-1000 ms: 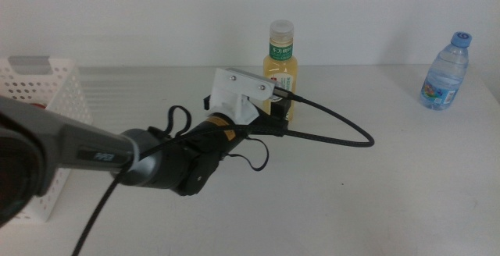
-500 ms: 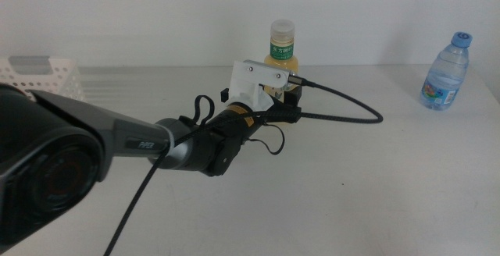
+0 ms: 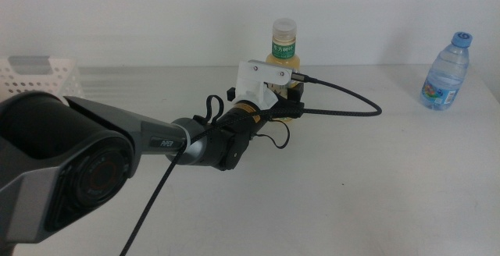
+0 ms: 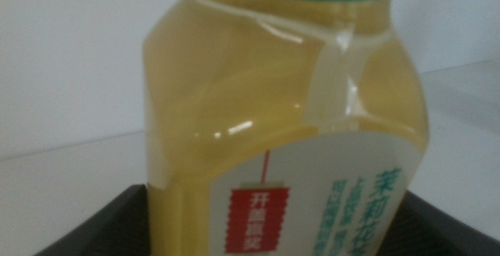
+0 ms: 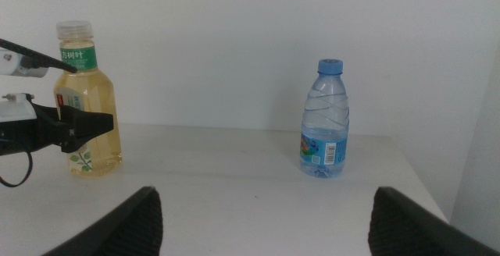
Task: Use arms to grab the bottles and put them into the dustbin to the left of the table.
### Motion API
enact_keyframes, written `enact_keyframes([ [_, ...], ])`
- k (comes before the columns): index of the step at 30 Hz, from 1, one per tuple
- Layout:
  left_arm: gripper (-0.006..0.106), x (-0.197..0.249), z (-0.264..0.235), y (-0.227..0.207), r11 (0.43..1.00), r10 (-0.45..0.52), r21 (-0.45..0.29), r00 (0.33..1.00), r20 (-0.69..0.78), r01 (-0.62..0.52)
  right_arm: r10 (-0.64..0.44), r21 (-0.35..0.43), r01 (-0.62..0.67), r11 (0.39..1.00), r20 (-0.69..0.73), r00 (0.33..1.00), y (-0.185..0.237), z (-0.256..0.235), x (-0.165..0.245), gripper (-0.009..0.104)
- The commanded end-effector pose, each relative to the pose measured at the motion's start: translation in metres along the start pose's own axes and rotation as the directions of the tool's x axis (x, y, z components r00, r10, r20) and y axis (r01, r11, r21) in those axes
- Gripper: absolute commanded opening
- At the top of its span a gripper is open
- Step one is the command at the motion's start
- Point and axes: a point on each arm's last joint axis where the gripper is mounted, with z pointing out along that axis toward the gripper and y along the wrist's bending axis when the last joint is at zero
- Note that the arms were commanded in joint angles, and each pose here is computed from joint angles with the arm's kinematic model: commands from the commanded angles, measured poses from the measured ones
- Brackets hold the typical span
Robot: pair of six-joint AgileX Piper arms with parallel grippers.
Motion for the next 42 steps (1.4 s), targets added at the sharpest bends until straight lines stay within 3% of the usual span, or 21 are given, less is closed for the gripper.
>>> enact_keyframes([
  [1, 0.090, -0.047, 0.001, -0.007, 1.000, -0.016, 0.024, 0.985, 0.170, 0.012, -0.020, 0.001, 0.020, 1.000, 0.112, 0.994, 0.000, -0.003, -0.011, 0.076],
  [7, 0.090, -0.046, 0.006, -0.001, 1.000, -0.019, 0.012, 0.984, 0.179, 0.017, -0.020, 0.001, 0.020, 1.000, 0.112, 0.994, 0.000, -0.003, -0.011, 0.076],
  [10, 0.083, -0.047, 0.006, 0.003, 0.999, -0.034, 0.004, 0.983, 0.180, 0.033, -0.020, 0.001, 0.020, 1.000, 0.112, 0.994, 0.000, -0.003, -0.011, 0.076],
  [15, 0.047, -0.048, 0.005, 0.005, 0.996, -0.084, 0.023, 0.982, 0.171, 0.081, -0.020, 0.001, 0.020, 1.000, 0.112, 0.994, 0.000, -0.003, -0.011, 0.076],
  [17, 0.025, -0.050, 0.002, 0.003, 0.996, -0.080, 0.043, 0.985, 0.156, 0.075, -0.020, 0.001, 0.020, 1.000, 0.112, 0.994, 0.000, -0.003, -0.011, 0.076],
  [20, 0.008, -0.060, -0.009, -0.001, 0.997, -0.048, 0.065, 0.989, 0.138, 0.039, -0.020, 0.001, 0.020, 1.000, 0.112, 0.994, 0.000, -0.003, -0.011, 0.076],
  [29, 0.018, -0.094, -0.070, -0.005, 0.998, 0.024, 0.058, 0.991, 0.131, -0.032, -0.020, 0.001, 0.020, 1.000, 0.112, 0.994, 0.000, -0.003, -0.011, 0.076],
  [42, 0.019, -0.180, -0.157, -0.007, 0.994, 0.111, -0.001, 0.994, 0.011, -0.111, -0.020, 0.001, 0.020, 1.000, 0.112, 0.994, 0.000, -0.003, -0.011, 0.076],
])
